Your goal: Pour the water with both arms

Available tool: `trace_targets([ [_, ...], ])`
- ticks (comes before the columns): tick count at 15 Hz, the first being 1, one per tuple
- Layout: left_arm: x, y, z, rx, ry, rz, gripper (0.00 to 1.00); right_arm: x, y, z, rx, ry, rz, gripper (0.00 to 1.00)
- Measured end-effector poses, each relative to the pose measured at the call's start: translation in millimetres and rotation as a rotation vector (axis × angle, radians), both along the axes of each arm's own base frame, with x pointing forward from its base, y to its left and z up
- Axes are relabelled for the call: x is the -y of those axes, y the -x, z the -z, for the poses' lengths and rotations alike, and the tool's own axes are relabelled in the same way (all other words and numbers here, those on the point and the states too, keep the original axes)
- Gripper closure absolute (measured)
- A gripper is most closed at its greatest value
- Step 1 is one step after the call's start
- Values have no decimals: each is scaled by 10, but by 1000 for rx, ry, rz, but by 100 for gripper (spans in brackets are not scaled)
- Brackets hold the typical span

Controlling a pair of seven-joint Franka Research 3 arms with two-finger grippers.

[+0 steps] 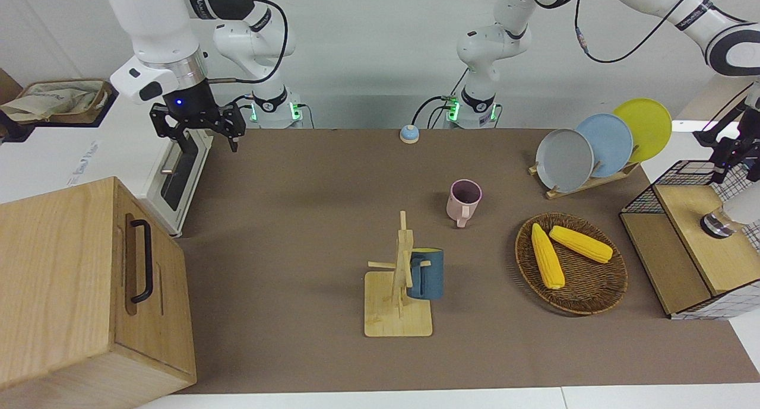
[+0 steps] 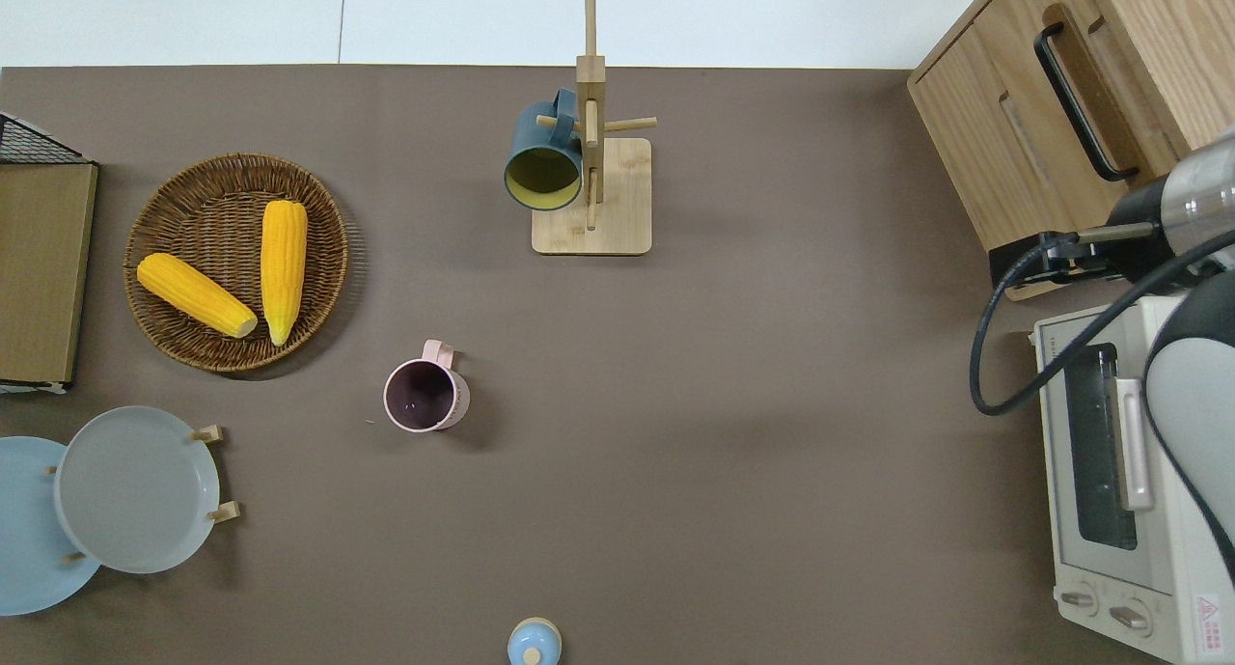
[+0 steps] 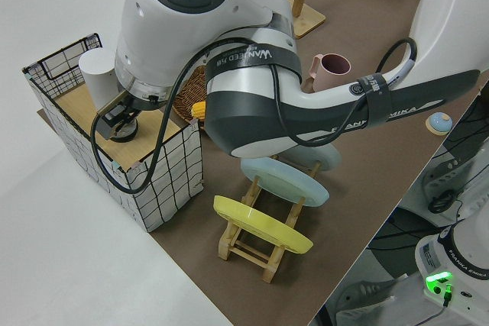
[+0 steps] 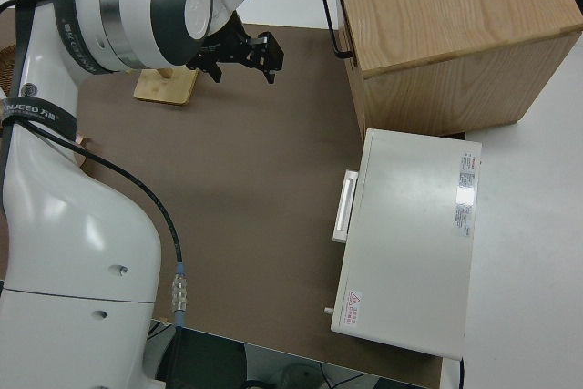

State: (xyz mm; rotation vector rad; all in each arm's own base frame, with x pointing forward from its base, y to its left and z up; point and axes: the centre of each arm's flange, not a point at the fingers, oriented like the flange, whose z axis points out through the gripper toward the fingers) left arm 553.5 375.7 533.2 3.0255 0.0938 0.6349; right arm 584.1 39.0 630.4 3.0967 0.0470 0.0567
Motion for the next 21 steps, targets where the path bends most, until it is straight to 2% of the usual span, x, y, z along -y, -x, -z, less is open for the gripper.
trace_targets([
  [3,144,68,-229,-124,11,-4,0,0,0,0,0,0,0,1],
  [6,398,113,-495,-185,9,-14,0,0,0,0,0,0,0,1],
  [9,905,60,-734,-241,-11,-15,0,0,0,0,0,0,0,1],
  [13,1536,-1,-957,-268,13,-8,0,0,0,0,0,0,0,1],
  [16,1860,17,-1091,-280,41,-23,0,0,0,0,0,0,0,1],
  [18,2105,47,-1157,-307,57,-29,0,0,0,0,0,0,0,1],
  [19,2324,31,-1183,-320,50,-43,0,0,0,0,0,0,0,1],
  [21,2738,-23,-1198,-341,21,-38,0,0,0,0,0,0,0,1],
])
